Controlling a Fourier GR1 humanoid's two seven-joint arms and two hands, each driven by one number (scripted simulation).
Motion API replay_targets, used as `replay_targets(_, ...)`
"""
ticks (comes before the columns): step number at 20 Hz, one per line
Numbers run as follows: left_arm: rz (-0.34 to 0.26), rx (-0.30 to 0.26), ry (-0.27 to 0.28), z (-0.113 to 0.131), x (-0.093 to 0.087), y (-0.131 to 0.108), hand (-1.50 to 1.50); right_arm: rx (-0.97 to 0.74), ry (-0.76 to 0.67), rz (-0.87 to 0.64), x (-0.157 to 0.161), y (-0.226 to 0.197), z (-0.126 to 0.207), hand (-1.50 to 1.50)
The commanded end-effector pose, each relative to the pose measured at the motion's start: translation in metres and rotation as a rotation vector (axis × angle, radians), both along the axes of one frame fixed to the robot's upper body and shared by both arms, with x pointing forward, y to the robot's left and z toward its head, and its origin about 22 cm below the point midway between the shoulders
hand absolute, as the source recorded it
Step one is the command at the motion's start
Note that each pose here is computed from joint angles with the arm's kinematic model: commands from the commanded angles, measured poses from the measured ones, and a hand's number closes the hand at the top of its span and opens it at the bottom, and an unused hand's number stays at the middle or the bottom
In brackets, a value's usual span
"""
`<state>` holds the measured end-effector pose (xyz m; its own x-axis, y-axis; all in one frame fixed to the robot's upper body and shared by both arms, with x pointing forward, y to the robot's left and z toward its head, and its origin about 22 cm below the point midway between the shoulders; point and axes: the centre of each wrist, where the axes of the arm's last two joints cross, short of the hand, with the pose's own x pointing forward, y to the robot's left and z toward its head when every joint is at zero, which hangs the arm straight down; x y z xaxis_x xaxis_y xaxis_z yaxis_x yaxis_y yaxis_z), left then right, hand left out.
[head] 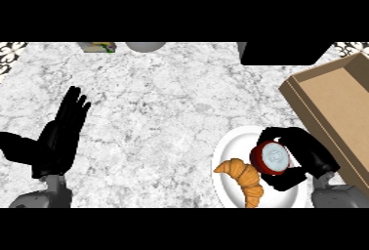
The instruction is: Pick the can from the plate and place it in the cardboard box
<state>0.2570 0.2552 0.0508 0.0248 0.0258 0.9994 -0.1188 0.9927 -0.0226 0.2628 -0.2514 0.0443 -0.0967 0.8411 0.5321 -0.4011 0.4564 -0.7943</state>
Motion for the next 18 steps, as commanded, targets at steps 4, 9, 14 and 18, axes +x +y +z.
replay_targets(4, 0.003, 0.005, -0.001, 0.01, 0.006, -0.002, 0.0, -0.215, -0.194, 0.172, -0.052, 0.11, 0.013, 1.5)
replay_targets(9, 0.009, -0.008, 0.014, 0.002, 0.005, 0.019, 0.0, -0.251, -0.346, 0.179, -0.082, 0.149, 0.015, 1.5)
replay_targets(14, -0.004, 0.01, -0.008, 0.007, -0.007, 0.019, 0.0, -0.294, -0.426, 0.2, -0.11, 0.148, 0.077, 1.5)
replay_targets(18, 0.004, -0.014, 0.009, 0.002, -0.016, 0.001, 0.0, -0.203, -0.48, 0.181, -0.138, 0.136, 0.106, 1.5)
